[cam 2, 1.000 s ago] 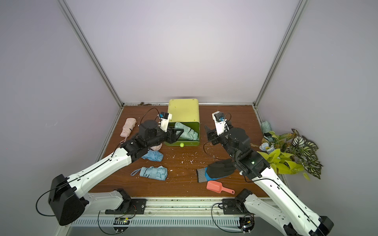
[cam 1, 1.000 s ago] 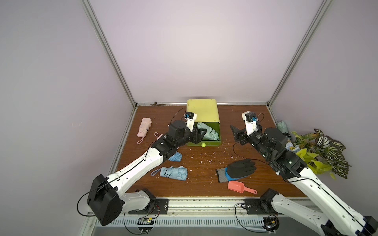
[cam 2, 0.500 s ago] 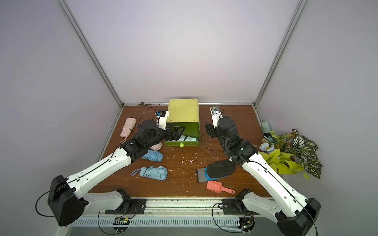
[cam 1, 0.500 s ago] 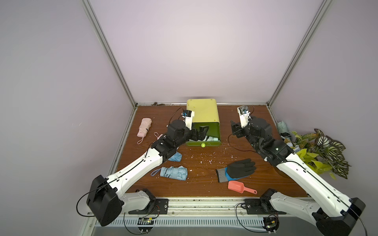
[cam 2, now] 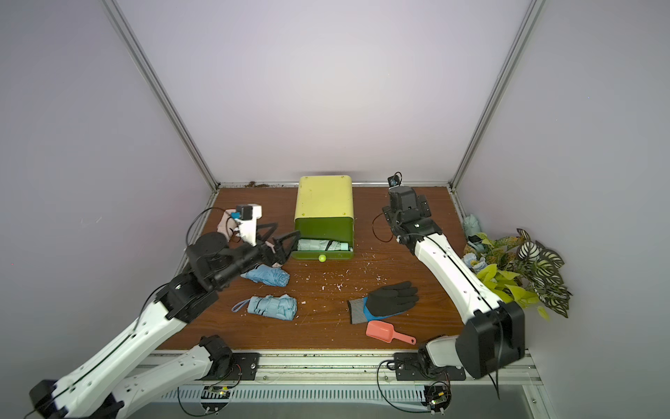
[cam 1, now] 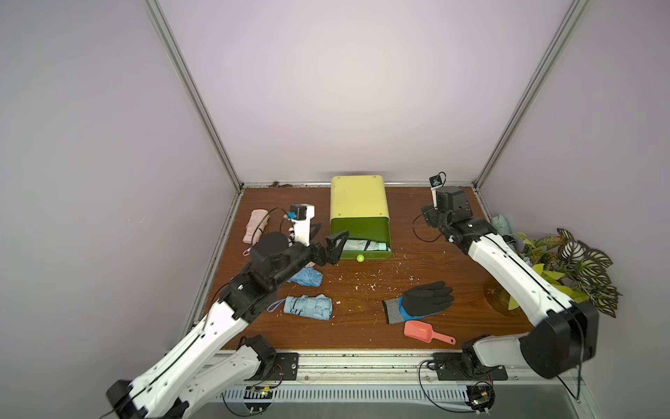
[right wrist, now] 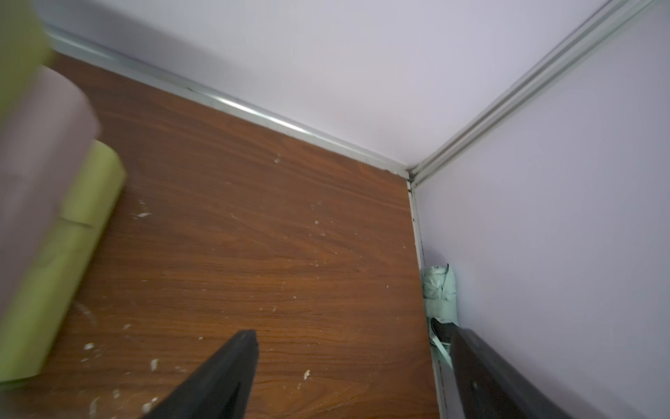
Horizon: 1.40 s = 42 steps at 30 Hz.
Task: Place the umbrella in the drawer by color
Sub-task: Pick up the umbrella from the center of the board.
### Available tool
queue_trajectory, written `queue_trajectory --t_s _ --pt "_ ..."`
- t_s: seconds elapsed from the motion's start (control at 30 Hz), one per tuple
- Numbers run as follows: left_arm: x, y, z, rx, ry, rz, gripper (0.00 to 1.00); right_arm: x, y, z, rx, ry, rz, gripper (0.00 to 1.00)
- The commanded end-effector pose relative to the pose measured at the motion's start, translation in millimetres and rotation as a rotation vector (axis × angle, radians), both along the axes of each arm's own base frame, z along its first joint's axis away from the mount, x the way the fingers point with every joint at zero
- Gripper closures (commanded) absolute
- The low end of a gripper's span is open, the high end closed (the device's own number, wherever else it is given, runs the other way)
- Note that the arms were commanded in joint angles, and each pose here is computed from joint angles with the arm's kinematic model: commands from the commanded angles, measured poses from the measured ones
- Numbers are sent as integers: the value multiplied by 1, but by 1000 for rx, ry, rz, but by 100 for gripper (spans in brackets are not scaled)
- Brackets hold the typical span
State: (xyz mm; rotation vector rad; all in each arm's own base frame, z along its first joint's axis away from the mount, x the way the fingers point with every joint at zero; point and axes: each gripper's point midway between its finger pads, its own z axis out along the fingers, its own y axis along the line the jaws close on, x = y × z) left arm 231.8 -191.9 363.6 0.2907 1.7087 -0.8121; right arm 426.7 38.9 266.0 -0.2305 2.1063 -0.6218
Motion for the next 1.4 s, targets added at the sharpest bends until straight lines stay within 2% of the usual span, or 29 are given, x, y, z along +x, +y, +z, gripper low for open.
queue_trajectory --t_s 0.0,0.13,0.27,0.33,0.4,0.63,0.7,0.93,1.07,1.2,1.37 --pt "-27 27 -36 121 57 21 0 25 -49 10 -123 -11 -185 10" --pt "-41 37 -55 153 41 9 0 51 -122 -9 -286 45 -396 12" --pt "-41 28 -77 172 79 -33 0 70 -187 -30 -274 86 -548 16" --pt "-42 25 -83 186 87 -60 0 77 -210 -39 -308 125 -597 17" --pt "-38 30 -89 204 101 -31 0 86 -228 -53 -362 193 -622 18" --pt "-32 35 -91 196 106 -11 0 99 -275 -116 -468 518 -660 18" --pt "-30 37 -91 190 107 -5 0 99 -282 -122 -449 533 -657 18" --pt "-27 42 -91 187 109 20 0 89 -296 -147 -238 588 -566 19" --pt "-26 41 -93 191 115 21 0 69 -308 -166 -194 662 -564 20" --pt "-25 42 -94 195 120 27 0 50 -328 -179 -199 717 -621 21" --pt "-23 44 -97 203 127 45 0 46 -337 -191 -183 734 -642 26"
